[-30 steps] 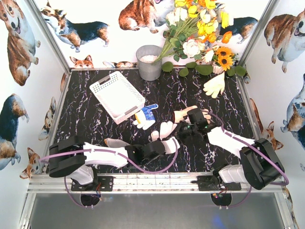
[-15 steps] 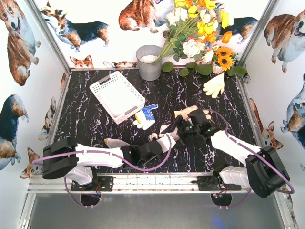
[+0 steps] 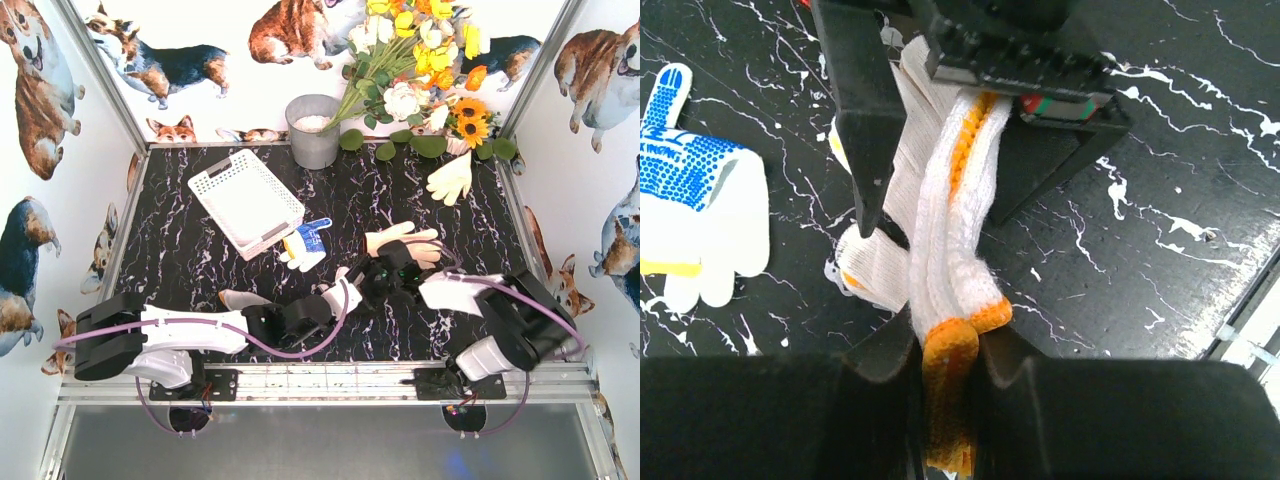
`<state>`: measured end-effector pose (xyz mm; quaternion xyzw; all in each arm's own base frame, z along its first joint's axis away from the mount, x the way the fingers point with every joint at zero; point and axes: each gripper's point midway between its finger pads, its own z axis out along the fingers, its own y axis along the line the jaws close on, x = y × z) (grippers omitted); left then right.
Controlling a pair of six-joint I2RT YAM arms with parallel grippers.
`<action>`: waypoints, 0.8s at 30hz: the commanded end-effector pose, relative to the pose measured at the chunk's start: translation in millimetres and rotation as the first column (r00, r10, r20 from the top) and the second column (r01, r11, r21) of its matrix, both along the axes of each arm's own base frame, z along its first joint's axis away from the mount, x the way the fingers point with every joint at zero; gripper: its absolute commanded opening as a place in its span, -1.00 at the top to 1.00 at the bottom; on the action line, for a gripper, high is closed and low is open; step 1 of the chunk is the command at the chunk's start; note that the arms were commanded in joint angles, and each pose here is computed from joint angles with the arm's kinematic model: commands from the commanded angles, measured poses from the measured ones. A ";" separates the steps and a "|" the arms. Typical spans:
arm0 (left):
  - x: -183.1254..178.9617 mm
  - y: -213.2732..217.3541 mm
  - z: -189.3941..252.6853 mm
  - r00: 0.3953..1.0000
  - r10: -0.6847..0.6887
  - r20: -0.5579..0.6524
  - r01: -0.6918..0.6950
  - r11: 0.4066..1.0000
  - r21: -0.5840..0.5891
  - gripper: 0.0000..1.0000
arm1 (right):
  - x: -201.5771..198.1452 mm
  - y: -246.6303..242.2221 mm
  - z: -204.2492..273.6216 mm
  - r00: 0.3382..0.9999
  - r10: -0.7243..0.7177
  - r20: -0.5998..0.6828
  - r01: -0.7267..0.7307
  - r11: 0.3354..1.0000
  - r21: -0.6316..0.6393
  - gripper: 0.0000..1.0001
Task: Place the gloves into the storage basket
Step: Pick up the glove from the center of the board.
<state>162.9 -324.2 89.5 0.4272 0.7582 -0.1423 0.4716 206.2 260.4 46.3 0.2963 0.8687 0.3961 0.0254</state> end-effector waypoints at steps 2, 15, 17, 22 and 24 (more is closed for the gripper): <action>-6.5 0.8 0.3 1.000 -0.028 -0.014 0.028 1.000 0.006 1.00 | 23.1 18.6 8.6 0.996 -0.038 0.077 0.031 0.995 0.092 -0.42; -7.4 8.9 -6.0 1.000 -0.013 -0.024 0.014 0.999 0.036 1.00 | 12.7 -0.2 9.1 0.994 -0.021 0.105 0.021 1.000 -0.005 0.04; -7.8 7.7 -5.2 1.000 -0.017 -0.026 0.018 0.999 0.035 1.00 | 12.9 3.2 9.5 0.994 -0.002 0.106 0.001 1.000 0.004 0.18; -9.2 7.8 -3.8 0.999 -0.013 -0.035 0.013 1.000 0.017 1.00 | 14.7 5.1 11.3 0.993 0.028 0.117 -0.026 1.000 -0.015 0.38; -9.9 8.4 -0.5 0.999 -0.011 -0.041 0.012 1.000 0.009 1.00 | 17.3 2.9 15.6 0.989 0.040 0.141 -0.034 0.999 -0.042 0.72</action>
